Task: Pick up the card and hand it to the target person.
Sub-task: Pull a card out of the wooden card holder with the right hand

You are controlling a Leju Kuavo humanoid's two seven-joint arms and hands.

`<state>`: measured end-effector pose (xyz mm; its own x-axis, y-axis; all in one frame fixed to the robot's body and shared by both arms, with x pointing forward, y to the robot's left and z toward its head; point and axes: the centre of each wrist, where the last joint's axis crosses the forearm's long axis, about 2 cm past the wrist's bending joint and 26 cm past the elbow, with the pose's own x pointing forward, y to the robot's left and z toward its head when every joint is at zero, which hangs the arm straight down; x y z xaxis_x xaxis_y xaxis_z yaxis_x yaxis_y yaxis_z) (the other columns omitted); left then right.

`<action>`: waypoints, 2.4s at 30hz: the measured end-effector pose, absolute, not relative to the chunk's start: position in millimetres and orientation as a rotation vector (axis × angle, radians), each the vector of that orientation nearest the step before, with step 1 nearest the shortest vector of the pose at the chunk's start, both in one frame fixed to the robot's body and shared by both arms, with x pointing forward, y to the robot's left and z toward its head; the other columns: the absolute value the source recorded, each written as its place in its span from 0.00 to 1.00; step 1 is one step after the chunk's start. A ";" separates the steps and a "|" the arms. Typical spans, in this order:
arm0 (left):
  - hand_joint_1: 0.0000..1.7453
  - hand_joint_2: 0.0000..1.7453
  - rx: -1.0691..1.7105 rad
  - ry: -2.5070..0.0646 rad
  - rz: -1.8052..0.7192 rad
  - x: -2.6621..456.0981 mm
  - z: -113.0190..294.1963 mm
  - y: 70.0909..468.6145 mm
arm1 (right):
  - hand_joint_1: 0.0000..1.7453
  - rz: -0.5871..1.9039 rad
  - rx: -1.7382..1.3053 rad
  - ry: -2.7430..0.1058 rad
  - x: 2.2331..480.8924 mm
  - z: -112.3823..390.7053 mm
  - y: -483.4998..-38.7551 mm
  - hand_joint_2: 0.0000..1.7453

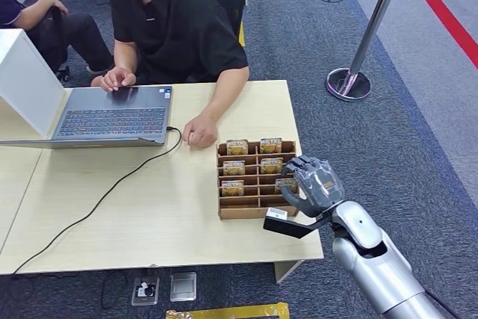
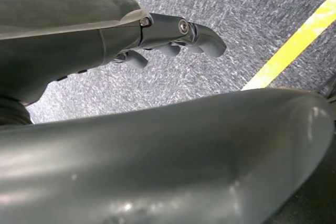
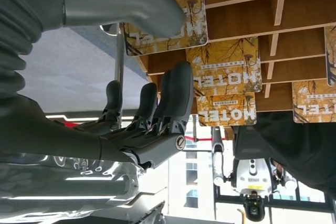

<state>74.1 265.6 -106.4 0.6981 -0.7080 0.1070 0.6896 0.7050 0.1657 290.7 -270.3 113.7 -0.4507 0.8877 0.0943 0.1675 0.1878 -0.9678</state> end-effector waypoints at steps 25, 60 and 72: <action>0.00 0.00 0.115 -0.169 -0.781 73.7 -106.4 265.0 | 0.52 1.321 -1.000 -1.758 283.7 105.5 -269.9 1.00; 0.00 0.00 0.112 -0.168 -0.784 73.8 -106.4 264.8 | 0.53 1.298 -1.023 -1.759 282.4 106.7 -272.3 1.00; 0.00 0.00 0.111 -0.169 -0.784 73.8 -106.4 264.1 | 0.51 1.293 -1.033 -1.758 283.3 107.4 -273.5 1.00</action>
<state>73.8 264.1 -106.4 0.6953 -0.7103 0.1098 0.6925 0.7030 0.1620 283.3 -273.5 107.4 -0.4272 0.9003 0.0839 0.1878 0.1792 -0.9657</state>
